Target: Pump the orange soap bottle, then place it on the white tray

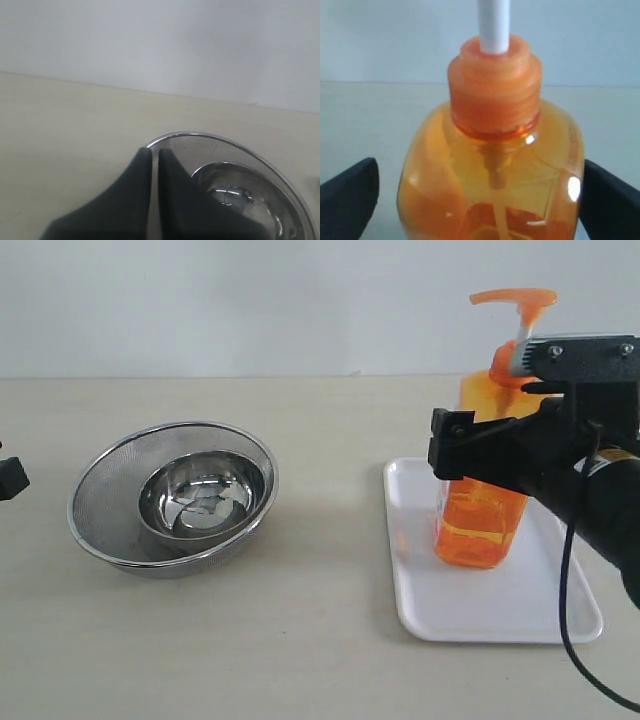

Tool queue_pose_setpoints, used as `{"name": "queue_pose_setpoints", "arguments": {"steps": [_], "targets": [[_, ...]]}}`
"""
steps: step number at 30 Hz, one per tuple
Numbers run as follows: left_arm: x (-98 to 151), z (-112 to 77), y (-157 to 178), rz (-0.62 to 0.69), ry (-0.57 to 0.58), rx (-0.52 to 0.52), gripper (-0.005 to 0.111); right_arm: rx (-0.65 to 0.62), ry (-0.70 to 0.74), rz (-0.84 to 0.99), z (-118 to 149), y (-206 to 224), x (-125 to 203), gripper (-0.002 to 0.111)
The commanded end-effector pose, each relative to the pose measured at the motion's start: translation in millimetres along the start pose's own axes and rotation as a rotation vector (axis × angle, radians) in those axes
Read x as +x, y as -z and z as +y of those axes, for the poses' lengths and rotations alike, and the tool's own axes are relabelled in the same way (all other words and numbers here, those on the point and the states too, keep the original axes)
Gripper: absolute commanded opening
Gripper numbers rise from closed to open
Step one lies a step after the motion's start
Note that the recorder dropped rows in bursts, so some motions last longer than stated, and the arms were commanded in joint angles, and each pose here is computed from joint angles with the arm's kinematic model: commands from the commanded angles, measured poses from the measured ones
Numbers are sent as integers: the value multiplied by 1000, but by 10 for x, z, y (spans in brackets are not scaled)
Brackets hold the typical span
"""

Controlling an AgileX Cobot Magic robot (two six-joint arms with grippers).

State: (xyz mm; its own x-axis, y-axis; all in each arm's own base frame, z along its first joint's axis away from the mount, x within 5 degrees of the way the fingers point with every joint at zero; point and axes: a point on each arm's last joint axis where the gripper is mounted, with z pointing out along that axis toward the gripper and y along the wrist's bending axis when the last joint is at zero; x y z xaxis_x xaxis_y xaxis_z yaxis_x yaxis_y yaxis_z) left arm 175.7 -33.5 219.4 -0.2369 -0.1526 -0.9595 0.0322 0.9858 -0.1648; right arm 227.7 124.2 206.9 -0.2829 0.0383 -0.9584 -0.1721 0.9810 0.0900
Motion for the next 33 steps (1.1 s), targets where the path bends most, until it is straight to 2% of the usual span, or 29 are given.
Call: {"name": "queue_pose_setpoints", "arguments": {"steps": [1, 9, 14, 20, 25, 26, 27, 28, 30, 31, 33], "targets": [[13, 7, 8, 3, 8, -3, 5, -52, -2, 48, 6, 119, -77, 94], [14, 7, 8, 5, 8, -3, 5, -165, -27, 159, 44, 369, -157, 92], [18, 6, 8, 9, 8, -2, 5, -161, -32, 141, 4, 455, -187, 91], [20, 6, 8, 10, 8, -1, 5, -149, -43, 234, -88, 562, 71, 91], [20, 6, 8, 10, 8, -1, 5, -203, -50, 337, -49, 605, 187, 88], [20, 6, 8, 11, 10, -2, 5, -215, -50, 354, -39, 613, 202, 83], [20, 6, 8, 11, 10, -2, 5, -235, -50, 385, -22, 627, 226, 64], [20, 6, 8, 11, 10, -2, 5, -242, -44, 393, -17, 631, 233, 52], [20, 6, 8, 11, 18, -2, 5, -260, -39, 419, -2, 644, 254, 11], [20, 6, 8, 11, 30, -2, 5, -266, -39, 427, 2, 648, 261, 1], [22, 6, 8, 13, 55, -2, 5, -270, -29, 429, 4, 650, 263, 1]]}}
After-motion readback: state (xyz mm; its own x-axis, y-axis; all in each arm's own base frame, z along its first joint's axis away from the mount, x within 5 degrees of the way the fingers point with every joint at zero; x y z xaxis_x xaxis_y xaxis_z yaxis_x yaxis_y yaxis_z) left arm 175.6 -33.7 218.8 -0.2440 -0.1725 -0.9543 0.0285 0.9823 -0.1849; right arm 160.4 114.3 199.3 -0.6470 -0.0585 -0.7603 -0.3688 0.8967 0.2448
